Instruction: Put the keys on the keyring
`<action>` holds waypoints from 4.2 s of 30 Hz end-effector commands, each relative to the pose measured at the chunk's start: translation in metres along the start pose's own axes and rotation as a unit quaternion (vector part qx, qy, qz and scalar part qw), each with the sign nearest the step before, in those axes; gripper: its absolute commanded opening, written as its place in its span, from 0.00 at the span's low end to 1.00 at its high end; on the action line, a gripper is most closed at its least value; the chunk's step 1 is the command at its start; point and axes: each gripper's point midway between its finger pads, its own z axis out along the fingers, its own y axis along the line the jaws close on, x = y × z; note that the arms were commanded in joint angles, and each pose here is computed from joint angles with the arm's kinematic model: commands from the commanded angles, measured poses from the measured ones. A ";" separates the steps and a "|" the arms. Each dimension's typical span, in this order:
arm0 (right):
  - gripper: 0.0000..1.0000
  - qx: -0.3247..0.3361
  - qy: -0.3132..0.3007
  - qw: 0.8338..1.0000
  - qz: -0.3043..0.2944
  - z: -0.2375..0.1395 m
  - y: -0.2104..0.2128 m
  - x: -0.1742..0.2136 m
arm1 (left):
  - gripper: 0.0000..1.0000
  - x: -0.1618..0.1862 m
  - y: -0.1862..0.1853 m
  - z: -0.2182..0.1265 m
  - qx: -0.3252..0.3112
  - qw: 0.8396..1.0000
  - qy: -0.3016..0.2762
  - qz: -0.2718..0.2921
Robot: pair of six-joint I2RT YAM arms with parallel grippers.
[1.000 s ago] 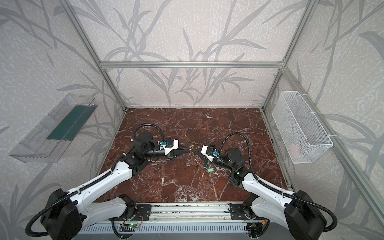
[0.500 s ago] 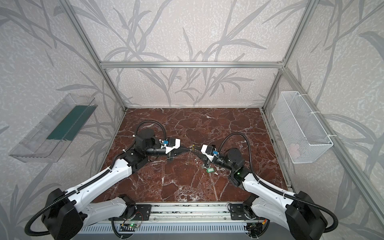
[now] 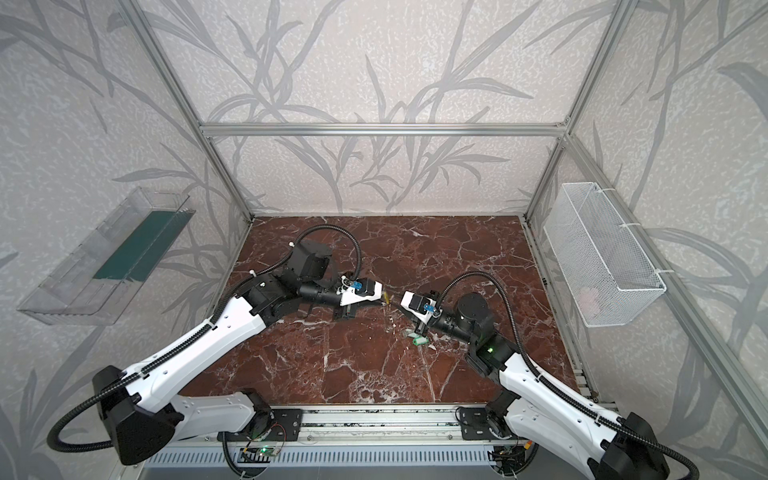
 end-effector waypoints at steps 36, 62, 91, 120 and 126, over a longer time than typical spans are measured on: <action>0.17 -0.050 -0.017 0.998 0.027 0.008 0.015 -0.005 | 0.00 0.003 0.001 0.009 -0.015 0.996 0.079 0.030; 0.00 -0.020 -0.062 0.995 0.076 0.004 0.007 -0.007 | 0.27 -0.007 0.022 -0.010 -0.092 0.991 -0.082 -0.044; 0.00 -0.033 -0.120 0.989 0.077 0.001 0.006 -0.031 | 0.21 -0.013 0.003 -0.012 -0.032 0.973 -0.221 -0.063; 0.32 0.093 -0.026 0.983 0.156 -0.013 -0.023 0.016 | 0.00 0.020 0.038 -0.019 -0.103 0.981 -0.151 -0.070; 0.34 0.180 0.087 0.936 0.290 -0.040 -0.031 0.064 | 0.00 0.047 0.048 -0.026 -0.143 0.983 -0.092 -0.070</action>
